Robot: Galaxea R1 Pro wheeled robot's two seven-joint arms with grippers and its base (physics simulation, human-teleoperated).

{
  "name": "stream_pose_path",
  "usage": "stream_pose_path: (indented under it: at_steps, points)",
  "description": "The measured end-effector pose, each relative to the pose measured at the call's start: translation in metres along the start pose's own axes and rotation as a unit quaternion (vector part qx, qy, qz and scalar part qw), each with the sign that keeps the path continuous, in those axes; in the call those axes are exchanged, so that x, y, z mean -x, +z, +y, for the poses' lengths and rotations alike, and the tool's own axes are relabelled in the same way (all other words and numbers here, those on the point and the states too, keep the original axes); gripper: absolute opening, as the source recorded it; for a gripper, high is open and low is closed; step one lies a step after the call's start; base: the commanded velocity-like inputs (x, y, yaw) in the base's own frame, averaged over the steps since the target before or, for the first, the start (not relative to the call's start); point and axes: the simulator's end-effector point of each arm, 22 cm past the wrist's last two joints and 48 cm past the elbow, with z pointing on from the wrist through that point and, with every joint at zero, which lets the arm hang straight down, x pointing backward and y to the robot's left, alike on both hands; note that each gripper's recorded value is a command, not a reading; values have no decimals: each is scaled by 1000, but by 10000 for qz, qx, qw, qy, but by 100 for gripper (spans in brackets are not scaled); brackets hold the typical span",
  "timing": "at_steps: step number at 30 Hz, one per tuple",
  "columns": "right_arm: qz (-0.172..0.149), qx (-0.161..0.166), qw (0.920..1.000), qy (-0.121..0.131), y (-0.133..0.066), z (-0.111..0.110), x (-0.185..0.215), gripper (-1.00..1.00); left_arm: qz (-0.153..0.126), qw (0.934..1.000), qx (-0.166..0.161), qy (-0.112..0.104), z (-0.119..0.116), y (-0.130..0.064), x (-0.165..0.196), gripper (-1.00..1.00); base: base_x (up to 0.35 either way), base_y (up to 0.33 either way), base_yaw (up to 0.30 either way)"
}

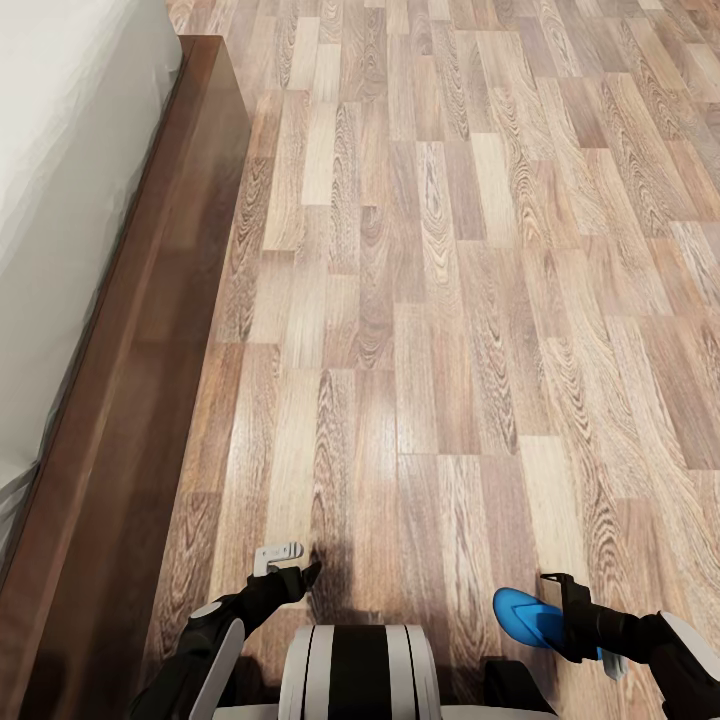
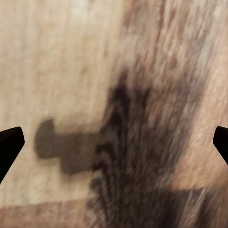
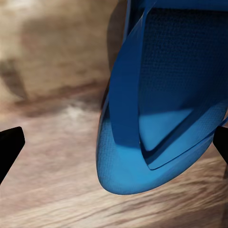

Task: In the bedroom, move the book from the bed onto either nightstand, and place the two sandals side by side next to the bed.

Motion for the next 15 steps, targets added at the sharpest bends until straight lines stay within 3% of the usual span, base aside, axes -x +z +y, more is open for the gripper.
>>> stream_pose_path:
  at_steps: [15]
  points:
    - [-1, -1, 10000, -2, 0, 0, 0, 100, -4, 10000, 0, 6, 0, 0, 0, 100, 0, 0, 0]
